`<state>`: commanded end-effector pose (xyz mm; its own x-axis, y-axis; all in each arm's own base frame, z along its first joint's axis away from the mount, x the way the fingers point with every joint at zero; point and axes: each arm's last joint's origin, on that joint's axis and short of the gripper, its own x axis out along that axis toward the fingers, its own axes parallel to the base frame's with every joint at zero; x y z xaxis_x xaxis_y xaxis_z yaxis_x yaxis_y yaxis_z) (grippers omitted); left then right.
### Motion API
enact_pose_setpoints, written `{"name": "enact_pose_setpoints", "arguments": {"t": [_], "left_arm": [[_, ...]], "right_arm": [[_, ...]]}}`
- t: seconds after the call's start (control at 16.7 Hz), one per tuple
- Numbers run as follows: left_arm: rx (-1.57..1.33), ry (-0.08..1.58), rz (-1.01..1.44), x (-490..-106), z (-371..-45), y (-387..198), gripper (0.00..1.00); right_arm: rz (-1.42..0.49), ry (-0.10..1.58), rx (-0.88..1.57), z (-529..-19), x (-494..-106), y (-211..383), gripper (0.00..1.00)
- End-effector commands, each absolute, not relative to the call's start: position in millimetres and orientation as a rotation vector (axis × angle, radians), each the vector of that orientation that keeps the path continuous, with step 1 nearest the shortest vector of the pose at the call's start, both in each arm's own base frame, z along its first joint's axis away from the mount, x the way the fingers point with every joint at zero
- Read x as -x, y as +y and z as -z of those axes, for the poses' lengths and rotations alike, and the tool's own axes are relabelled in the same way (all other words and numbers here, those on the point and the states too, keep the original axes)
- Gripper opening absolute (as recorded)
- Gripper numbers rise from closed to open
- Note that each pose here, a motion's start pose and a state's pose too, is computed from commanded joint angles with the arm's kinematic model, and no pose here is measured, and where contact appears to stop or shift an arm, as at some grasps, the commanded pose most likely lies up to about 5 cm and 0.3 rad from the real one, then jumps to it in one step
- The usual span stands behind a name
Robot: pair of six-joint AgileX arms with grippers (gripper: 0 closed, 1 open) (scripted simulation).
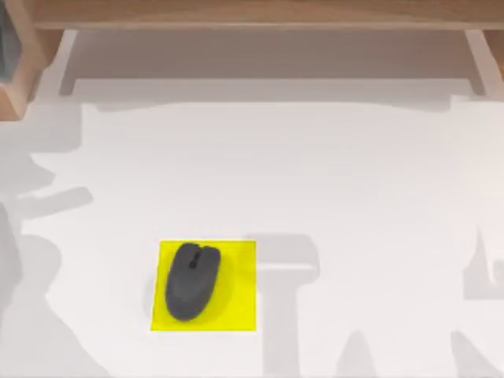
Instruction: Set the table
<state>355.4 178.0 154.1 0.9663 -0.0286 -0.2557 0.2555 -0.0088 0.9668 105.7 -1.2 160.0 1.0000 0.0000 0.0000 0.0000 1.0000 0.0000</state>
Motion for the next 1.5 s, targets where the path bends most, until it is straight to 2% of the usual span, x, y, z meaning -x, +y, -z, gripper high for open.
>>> {"name": "enact_pose_setpoints", "arguments": {"t": [0.24, 0.48, 1.26, 1.5], "left_arm": [[-1.562, 0.182, 0.23, -375, -149, 178, 0.0], [-1.558, 0.184, 0.236, -377, -147, 177, 0.0], [-1.558, 0.184, 0.236, -377, -147, 177, 0.98], [-1.558, 0.184, 0.236, -377, -147, 177, 1.0]], "right_arm": [[0.0, 0.0, 0.0, -160, -106, -1, 1.0], [0.0, 0.0, 0.0, -160, -106, -1, 1.0], [0.0, 0.0, 0.0, -160, -106, -1, 1.0], [0.0, 0.0, 0.0, -160, -106, -1, 1.0]]}}
